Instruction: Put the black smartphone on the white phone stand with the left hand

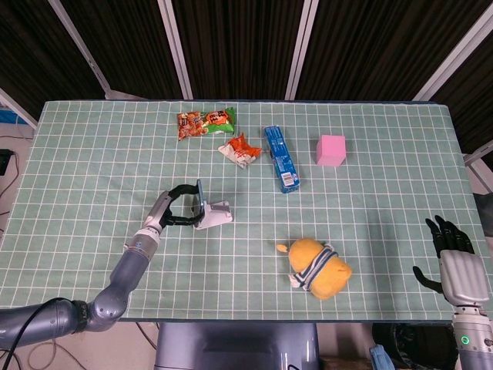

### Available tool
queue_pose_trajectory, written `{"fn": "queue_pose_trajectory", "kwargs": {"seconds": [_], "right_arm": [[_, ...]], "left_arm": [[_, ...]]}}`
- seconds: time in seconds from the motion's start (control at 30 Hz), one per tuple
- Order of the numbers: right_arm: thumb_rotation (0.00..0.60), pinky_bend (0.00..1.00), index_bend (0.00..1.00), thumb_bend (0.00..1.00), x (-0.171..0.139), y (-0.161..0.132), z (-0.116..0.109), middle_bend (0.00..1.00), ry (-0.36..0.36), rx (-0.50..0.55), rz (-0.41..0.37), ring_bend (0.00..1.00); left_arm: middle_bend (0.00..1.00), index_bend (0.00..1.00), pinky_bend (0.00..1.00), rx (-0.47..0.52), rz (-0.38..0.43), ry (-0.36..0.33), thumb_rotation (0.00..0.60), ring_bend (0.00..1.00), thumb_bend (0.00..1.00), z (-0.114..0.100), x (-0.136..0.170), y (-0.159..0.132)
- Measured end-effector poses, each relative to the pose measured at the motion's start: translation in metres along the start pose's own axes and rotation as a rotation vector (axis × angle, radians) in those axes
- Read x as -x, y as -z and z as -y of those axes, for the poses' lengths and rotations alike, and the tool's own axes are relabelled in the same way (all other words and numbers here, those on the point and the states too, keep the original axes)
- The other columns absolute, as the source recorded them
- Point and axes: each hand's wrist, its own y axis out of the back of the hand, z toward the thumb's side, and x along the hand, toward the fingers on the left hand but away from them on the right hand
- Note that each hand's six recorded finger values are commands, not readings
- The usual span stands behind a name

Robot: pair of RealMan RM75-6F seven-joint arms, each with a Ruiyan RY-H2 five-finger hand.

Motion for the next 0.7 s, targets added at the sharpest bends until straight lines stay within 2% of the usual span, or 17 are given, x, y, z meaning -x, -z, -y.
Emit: {"fn": "queue_pose_trajectory", "kwargs": {"seconds": [0.17, 0.7], "right_arm": [[0.600, 0.12, 0.00, 0.35, 0.0000, 0.0000, 0.0000, 0.00, 0.000, 0.000, 0.000, 0.00], [0.600, 0.12, 0.00, 0.35, -0.0001, 0.0000, -0.0001, 0.00, 0.000, 0.001, 0.000, 0.00]], "left_arm": [[0.13, 0.17, 0.00, -0.005, -0.001, 0.006, 0.600, 0.01, 0.31, 0.0008, 0.0006, 0.0008], [0.13, 0.16, 0.00, -0.028, -0.001, 0.038, 0.600, 0.01, 0.31, 0.0035, 0.0031, 0.0016]]}}
